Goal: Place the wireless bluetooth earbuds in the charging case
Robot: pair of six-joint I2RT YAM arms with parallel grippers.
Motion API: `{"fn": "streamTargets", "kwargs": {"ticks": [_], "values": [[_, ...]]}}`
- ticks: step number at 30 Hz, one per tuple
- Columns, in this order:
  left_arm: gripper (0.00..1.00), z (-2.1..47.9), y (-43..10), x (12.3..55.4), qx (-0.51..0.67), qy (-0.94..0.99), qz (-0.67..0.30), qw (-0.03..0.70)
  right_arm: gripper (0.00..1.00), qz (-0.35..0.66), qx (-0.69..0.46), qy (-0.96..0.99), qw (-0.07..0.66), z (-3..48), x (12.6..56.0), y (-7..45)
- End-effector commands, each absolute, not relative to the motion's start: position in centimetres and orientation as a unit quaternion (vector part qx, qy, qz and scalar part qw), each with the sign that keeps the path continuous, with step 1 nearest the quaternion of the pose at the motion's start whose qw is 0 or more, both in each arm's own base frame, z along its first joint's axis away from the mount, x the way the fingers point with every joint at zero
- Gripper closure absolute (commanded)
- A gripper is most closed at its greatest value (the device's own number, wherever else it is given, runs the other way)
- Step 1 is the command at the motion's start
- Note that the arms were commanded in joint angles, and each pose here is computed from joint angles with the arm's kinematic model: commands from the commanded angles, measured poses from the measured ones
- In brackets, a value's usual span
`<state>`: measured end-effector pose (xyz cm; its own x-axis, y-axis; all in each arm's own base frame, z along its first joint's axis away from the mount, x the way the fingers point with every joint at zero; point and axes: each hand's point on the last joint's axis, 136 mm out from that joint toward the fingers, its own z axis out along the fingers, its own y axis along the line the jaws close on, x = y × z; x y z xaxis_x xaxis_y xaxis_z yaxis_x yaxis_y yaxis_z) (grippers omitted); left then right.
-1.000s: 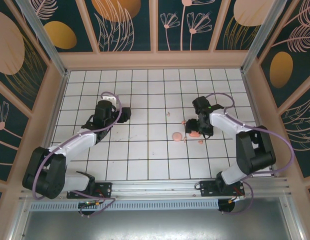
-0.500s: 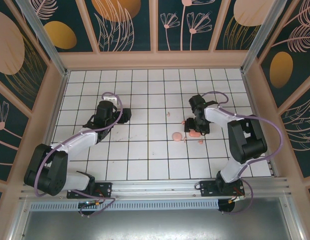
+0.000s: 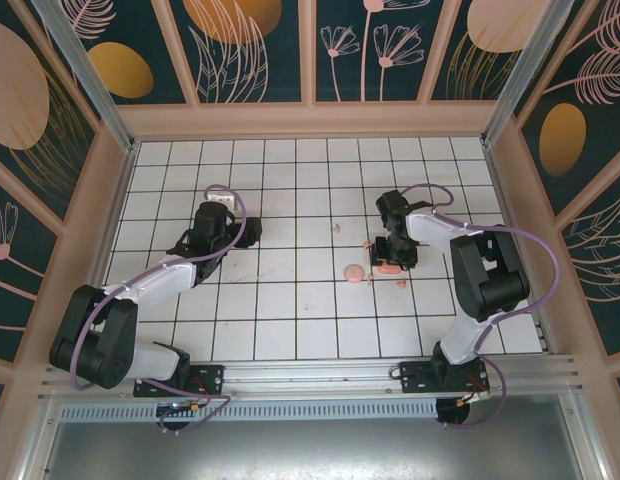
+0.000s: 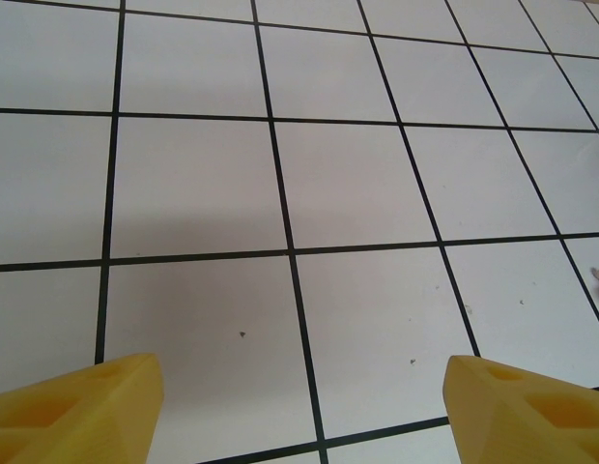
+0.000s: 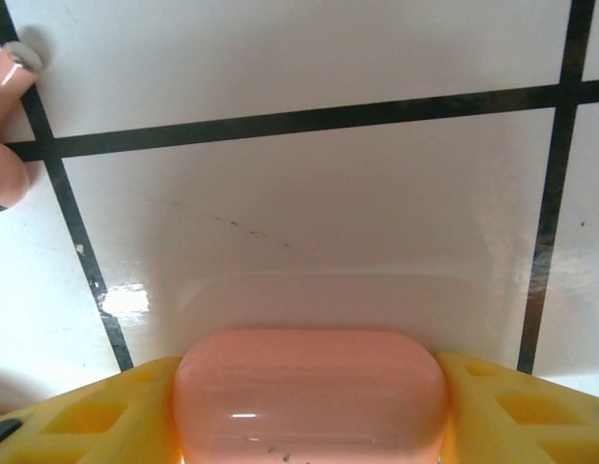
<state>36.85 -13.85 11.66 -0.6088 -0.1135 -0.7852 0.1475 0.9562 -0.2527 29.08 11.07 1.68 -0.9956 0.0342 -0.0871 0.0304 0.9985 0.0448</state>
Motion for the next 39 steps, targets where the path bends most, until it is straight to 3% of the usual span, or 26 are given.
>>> {"fn": "streamTargets", "kwargs": {"ticks": [1, 10, 22, 31, 39], "values": [[0.25, 12.5, -14.3, 36.9, 0.019, 0.879, -0.155, 0.451, 0.43, 0.022, 0.03, 0.997, 0.067, 2.3, 29.3, 10.8], [0.29, 16.6, -17.0, 36.1, 0.08, 0.83, -0.23, 0.502, 0.45, 0.103, 0.087, 0.971, 0.195, 7.6, 31.1, 12.1], [0.35, 23.3, -21.6, 32.4, 0.188, 0.713, -0.33, 0.59, 0.47, 0.332, 0.105, 0.866, 0.358, 17.3, 31.9, 17.6], [0.36, 26.0, -23.8, 29.3, 0.245, 0.645, -0.391, 0.609, 0.48, 0.489, 0.085, 0.78, 0.382, 23.1, 31.5, 23.1], [0.36, 26.4, -27.0, 28.0, 0.286, 0.626, -0.417, 0.594, 0.47, 0.54, 0.051, 0.754, 0.37, 25.9, 31.1, 27.4]]}}
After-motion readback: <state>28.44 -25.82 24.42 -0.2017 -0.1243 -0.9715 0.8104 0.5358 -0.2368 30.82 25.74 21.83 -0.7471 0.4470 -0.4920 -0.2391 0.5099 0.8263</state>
